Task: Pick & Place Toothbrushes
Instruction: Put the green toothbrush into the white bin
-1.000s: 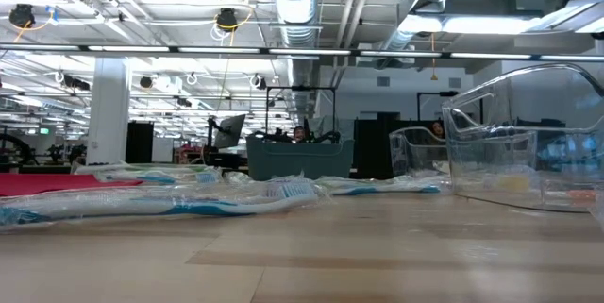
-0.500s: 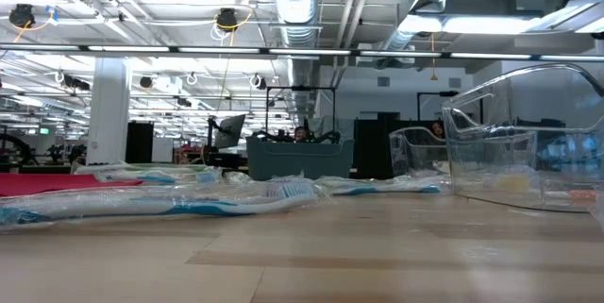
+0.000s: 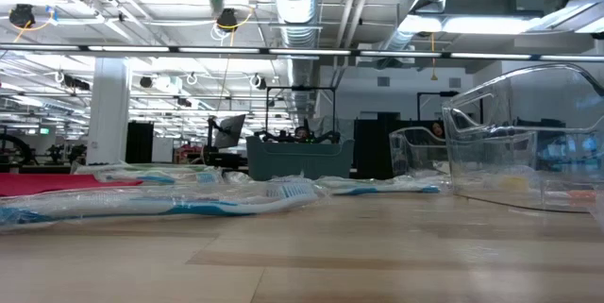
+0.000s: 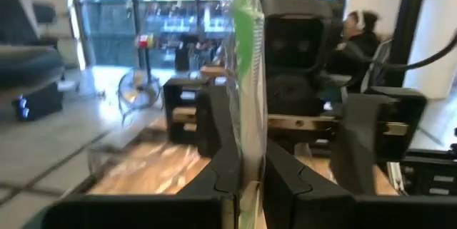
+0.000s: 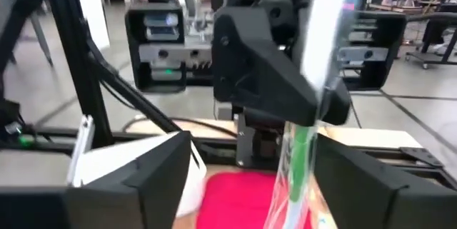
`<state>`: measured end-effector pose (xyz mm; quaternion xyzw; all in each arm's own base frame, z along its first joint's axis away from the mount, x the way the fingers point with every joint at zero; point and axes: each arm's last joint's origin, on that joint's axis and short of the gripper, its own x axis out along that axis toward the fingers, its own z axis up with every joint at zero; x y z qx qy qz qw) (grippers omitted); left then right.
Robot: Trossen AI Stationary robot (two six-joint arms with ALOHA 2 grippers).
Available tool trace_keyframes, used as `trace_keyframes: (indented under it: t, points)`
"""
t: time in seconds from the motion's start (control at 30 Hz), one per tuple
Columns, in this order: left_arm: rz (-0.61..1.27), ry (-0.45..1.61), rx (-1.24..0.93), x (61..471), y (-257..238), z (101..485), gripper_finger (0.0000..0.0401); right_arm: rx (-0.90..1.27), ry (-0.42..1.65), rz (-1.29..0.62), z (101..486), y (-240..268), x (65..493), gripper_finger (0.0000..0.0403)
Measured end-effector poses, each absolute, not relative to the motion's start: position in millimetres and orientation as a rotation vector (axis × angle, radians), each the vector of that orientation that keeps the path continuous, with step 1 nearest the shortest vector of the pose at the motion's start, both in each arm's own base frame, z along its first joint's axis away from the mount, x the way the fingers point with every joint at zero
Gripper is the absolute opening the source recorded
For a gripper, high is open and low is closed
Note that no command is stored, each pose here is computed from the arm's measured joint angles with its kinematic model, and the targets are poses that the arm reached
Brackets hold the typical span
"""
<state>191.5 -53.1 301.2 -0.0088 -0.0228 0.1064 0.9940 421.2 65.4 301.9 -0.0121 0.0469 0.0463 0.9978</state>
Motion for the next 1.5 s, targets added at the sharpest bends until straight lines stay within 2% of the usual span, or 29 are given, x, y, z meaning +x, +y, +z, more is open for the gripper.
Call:
trace_keyframes:
  t: [0.13, 0.3, 0.43, 0.57, 0.73, 1.0, 1.27, 1.4, 1.5]
  points:
    - [0.231, 0.060, -0.100, 189.2, -50.1, 310.7, 0.0020, -0.083, 0.145, 0.103, 304.1, 69.9, 421.3, 0.0298]
    - [0.299, 0.194, -0.195, 183.6, -46.3, 317.4, 0.0020, -0.100, 0.175, 0.123, 322.7, 63.2, 407.7, 0.0301]
    - [0.243, 0.251, -0.310, 182.2, -49.1, 319.2, 0.0020, -0.117, 0.214, 0.027, 332.9, 39.8, 398.5, 0.0301]
    - [0.241, 0.343, -0.477, 177.8, -49.9, 316.8, 0.0020, -0.142, 0.318, -0.101, 339.6, 8.6, 383.0, 0.0301]
    - [0.344, 0.488, -0.715, 167.8, -49.9, 304.6, 0.0020, -0.191, 0.464, -0.182, 339.5, -30.1, 365.4, 0.0301]
    - [0.375, 0.553, -1.070, 165.8, -76.5, 295.1, 0.0020, -0.136, 0.636, -0.276, 323.2, -68.2, 354.5, 0.0302]
    - [0.438, 0.770, -1.327, 167.9, -123.6, 273.4, 0.0020, -0.140, 0.575, -0.332, 328.7, -88.7, 353.7, 0.0302]
    - [0.503, 0.889, -1.414, 166.9, -151.4, 281.9, 0.0020, -0.159, 0.523, -0.346, 333.8, -93.7, 354.7, 0.0302]
    - [0.621, 0.938, -1.437, 162.3, -168.3, 292.9, 0.0020, -0.168, 0.483, -0.350, 337.4, -94.2, 356.5, 0.0302]
